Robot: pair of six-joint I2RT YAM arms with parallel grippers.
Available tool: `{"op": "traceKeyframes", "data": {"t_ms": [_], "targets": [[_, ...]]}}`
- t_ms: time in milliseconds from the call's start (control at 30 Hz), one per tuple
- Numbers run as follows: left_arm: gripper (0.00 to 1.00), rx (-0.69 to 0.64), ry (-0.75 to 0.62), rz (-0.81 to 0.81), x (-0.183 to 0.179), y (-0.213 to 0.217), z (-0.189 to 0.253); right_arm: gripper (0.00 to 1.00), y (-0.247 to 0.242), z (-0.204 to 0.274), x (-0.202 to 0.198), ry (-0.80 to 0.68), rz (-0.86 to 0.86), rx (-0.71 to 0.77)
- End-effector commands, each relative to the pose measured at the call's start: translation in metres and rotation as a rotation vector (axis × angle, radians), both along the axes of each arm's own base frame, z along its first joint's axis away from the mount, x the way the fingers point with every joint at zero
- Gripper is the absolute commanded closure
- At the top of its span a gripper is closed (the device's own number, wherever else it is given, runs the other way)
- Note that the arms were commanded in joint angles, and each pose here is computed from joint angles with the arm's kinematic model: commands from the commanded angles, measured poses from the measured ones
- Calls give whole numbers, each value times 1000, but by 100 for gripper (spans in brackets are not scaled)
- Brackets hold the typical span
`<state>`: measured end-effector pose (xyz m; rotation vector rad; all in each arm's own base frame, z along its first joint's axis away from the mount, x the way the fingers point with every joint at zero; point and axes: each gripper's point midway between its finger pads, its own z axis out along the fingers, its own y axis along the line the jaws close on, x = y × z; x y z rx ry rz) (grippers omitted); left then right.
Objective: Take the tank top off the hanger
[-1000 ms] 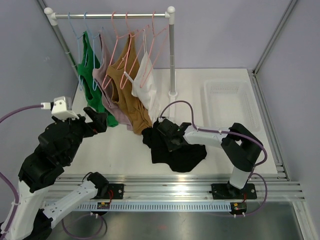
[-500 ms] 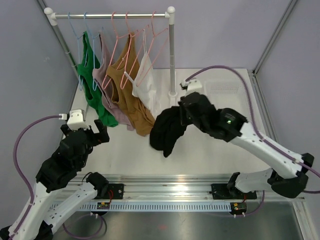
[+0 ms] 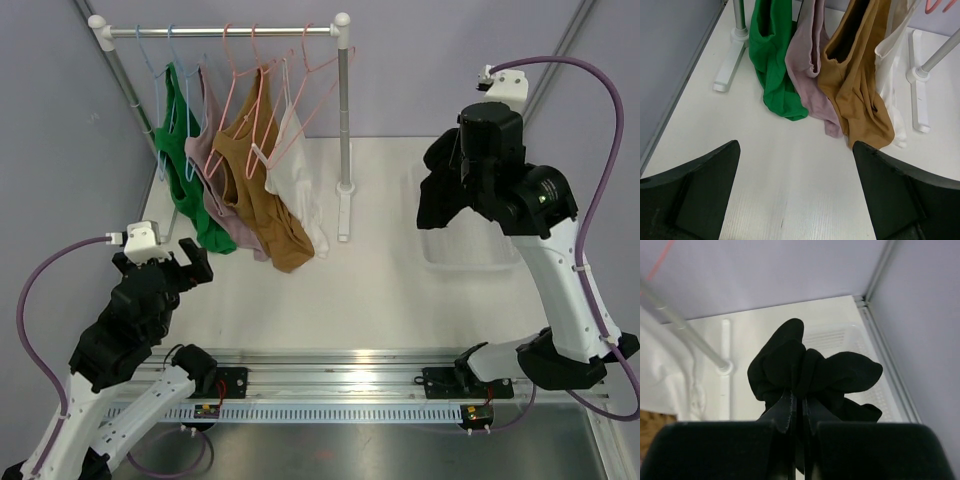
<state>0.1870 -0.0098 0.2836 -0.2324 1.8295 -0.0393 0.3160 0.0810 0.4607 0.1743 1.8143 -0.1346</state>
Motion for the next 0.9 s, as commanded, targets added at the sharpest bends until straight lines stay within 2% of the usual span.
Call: {"op": "traceKeyframes", "data": {"t_ms": [0,67,167,200,267,300,333,367,400,467,500,533,567,633,700,767,833,867], "targets": [[1,-28,-64,19,3,2,15,100,-31,-24,13,61,-74,-39],[1,-52,-71,3,0,0,25,100,-38,-43,24,90,-99,-27],[1,-90,-74,-26,-3,-5,41,100,-52,-90,41,167,-116,0],[1,-101,-76,-40,-4,-7,46,100,-49,-118,46,229,-98,1],[1,-114,-66,-78,-3,-16,53,100,-56,-140,55,259,-117,15],[1,-134,-89,-87,-6,-17,68,100,-55,-162,59,306,-113,9],[1,-124,-63,-96,-2,-21,68,96,-60,-171,61,321,-123,12],[1,-130,-54,-118,-1,-26,72,68,-61,-178,65,327,-130,18],[1,-151,-78,-137,-3,-29,92,50,-63,-191,65,359,-138,9],[1,-127,-7,-194,6,-46,94,26,-65,-197,65,378,-155,7],[1,-121,2,-207,8,-50,100,1,-64,-197,63,385,-155,20],[1,-126,-18,-213,9,-50,117,0,-62,-195,63,380,-147,30],[1,-95,17,-212,21,-57,115,1,-61,-192,60,380,-149,44],[1,-91,-6,-217,31,-62,133,0,-62,-175,54,342,-148,66],[1,-61,16,-214,50,-73,135,1,-52,-157,42,310,-85,120],[1,-62,-14,-207,63,-78,153,0,-25,-153,33,293,69,204],[1,-21,38,-212,90,-95,147,1,-9,-130,12,206,193,271],[1,-25,10,-206,98,-97,165,1,7,-136,4,208,279,318]]}}
